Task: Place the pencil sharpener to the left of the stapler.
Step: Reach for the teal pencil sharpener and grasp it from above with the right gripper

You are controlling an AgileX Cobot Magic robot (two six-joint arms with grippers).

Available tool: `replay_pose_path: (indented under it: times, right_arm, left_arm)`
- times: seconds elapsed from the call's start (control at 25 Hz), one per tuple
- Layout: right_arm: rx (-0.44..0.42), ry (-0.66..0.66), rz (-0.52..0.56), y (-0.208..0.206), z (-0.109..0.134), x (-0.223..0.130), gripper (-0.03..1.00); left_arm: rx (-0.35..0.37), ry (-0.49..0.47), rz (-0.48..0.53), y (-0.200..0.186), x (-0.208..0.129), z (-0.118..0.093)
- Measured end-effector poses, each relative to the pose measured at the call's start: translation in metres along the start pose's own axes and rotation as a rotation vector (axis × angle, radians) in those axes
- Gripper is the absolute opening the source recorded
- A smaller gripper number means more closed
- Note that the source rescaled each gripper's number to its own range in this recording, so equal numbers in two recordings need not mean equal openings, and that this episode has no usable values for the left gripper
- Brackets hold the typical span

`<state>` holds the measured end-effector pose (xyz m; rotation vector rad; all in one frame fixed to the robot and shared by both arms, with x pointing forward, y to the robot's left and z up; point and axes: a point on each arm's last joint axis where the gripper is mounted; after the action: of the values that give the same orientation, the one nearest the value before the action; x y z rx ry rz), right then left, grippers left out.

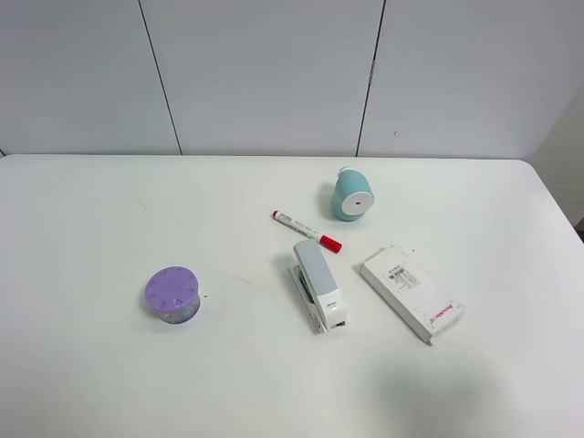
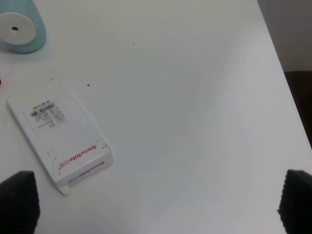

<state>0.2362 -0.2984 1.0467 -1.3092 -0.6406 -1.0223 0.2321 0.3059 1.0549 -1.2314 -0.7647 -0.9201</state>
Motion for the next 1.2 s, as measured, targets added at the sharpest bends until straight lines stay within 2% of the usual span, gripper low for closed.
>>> replay_pose_path:
  times: [0.76,0.92,1.08,1.12,1.2]
  right_arm:
    - [0.016,0.010,0.010,0.001,0.002,0.000,1.00]
    - [0.054,0.053,0.121,0.017,0.011,0.015,1.00]
    - [0.093,0.099,0.222,0.047,0.026,0.055,1.00]
    - [0.093,0.099,0.222,0.047,0.026,0.055,1.00]
    - [0.098,0.090,0.296,0.069,0.033,0.078,1.00]
  left_arm:
    - [0.000,0.000,0.000,0.000,0.000,0.000]
    - [0.000,0.000,0.000,0.000,0.000,0.000]
    - [0.000,0.000,0.000,0.000,0.000,0.000]
    - [0.000,0.000,0.000,0.000,0.000,0.000]
    - [0.000,0.000,0.000,0.000,0.000,0.000]
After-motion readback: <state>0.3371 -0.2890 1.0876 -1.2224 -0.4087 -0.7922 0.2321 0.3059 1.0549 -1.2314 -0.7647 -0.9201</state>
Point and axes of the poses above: a point on each arm's last joint axis where the gripper is mounted, y pointing out along that axis toward the gripper, z along the wrist's bending axis when the last joint is at zero, x = y × z, and after that the axes turned 13 degrees about y, right-handed
